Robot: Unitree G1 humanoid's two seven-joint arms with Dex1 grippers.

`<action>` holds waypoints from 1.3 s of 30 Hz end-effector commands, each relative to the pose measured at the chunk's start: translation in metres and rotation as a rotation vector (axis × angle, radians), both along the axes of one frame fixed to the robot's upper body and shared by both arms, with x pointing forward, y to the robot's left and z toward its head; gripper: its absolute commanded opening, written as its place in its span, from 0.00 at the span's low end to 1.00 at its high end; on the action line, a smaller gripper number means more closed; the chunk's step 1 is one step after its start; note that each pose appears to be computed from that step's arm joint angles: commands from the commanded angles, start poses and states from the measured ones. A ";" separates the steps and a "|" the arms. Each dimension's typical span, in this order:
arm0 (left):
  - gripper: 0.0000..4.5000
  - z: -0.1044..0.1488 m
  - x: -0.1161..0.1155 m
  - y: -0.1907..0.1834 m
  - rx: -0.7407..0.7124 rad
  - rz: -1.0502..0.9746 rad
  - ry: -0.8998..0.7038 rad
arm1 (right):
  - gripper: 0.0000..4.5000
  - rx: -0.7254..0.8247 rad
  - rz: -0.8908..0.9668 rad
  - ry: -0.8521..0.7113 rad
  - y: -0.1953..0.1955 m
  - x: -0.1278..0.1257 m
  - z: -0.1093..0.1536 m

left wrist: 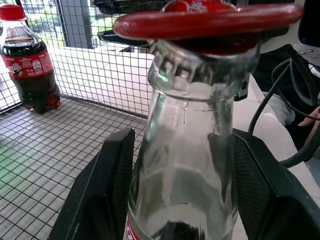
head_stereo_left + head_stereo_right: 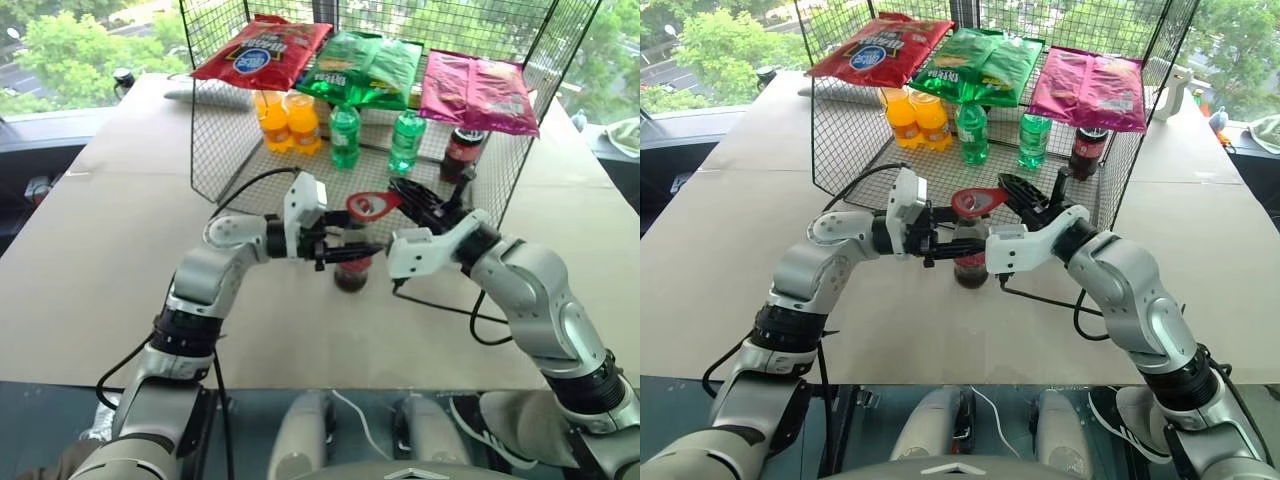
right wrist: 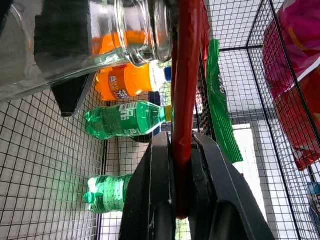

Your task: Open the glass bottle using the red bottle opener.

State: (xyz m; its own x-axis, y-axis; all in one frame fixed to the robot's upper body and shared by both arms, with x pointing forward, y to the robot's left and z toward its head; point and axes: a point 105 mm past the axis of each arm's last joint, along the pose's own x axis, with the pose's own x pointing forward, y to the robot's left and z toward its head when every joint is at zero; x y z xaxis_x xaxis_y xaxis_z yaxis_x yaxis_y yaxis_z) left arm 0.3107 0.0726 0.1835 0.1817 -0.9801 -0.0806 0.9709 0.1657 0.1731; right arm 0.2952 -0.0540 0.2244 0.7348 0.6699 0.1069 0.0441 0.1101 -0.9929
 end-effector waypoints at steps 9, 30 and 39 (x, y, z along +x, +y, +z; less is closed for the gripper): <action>0.49 0.013 -0.001 0.007 -0.023 0.032 -0.059 | 0.00 0.109 0.046 -0.042 0.005 -0.009 0.024; 0.49 0.017 -0.004 0.015 -0.019 0.046 -0.069 | 0.00 0.588 -0.148 0.420 -0.046 -0.019 -0.012; 0.49 0.016 -0.004 0.014 -0.020 0.055 -0.069 | 0.00 0.888 -0.053 1.048 -0.029 -0.050 -0.068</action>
